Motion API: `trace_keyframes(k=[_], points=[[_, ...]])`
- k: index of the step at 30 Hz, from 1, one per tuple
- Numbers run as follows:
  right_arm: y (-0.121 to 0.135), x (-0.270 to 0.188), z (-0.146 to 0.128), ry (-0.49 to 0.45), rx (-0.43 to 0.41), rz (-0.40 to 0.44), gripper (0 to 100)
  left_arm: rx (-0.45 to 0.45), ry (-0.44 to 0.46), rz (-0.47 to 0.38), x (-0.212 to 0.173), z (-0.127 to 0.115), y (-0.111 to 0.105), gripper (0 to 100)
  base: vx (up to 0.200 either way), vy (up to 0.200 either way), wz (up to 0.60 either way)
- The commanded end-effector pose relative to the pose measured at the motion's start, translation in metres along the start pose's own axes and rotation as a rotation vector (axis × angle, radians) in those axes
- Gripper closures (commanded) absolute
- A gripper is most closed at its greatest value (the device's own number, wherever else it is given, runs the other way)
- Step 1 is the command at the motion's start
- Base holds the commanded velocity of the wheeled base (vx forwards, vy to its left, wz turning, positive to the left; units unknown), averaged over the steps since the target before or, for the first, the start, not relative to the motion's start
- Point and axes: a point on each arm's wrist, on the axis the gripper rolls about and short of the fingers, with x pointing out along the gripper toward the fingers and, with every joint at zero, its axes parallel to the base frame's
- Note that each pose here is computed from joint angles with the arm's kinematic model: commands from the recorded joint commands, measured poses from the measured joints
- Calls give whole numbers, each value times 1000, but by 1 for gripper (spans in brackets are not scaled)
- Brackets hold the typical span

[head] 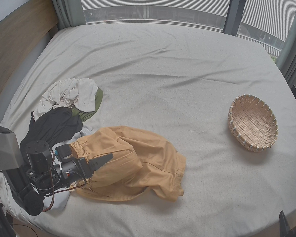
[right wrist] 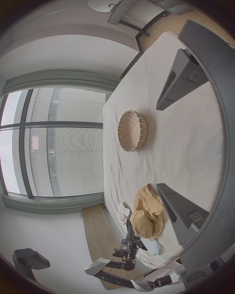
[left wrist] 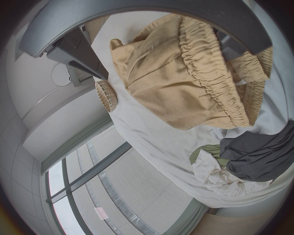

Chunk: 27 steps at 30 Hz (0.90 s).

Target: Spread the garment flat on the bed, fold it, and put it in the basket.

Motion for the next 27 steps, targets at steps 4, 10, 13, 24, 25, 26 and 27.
trace_keyframes(k=[4,10,13,24,25,26,27], points=[[0,0,-5,2,0,1,0,-7,24,10,5,-6,5,100,0,0,0],[0,0,-5,2,0,1,0,-7,24,10,8,-6,7,100,0,0,0],[0,0,-5,2,0,1,0,2,9,-1,8,-3,4,100,0,0,0],[-1,-5,17,-113,-3,-45,0,76,-319,-235,14,84,-52,100,0,0,0],[-1,-9,29,-153,-4,-56,0,79,-323,-245,16,85,-55,100,0,0,0],[-1,-9,29,-153,-4,-56,0,79,-323,-245,16,85,-55,100,0,0,0],[-1,-11,49,-159,-3,-50,0,81,-314,-263,21,83,-59,100,0,0,0]])
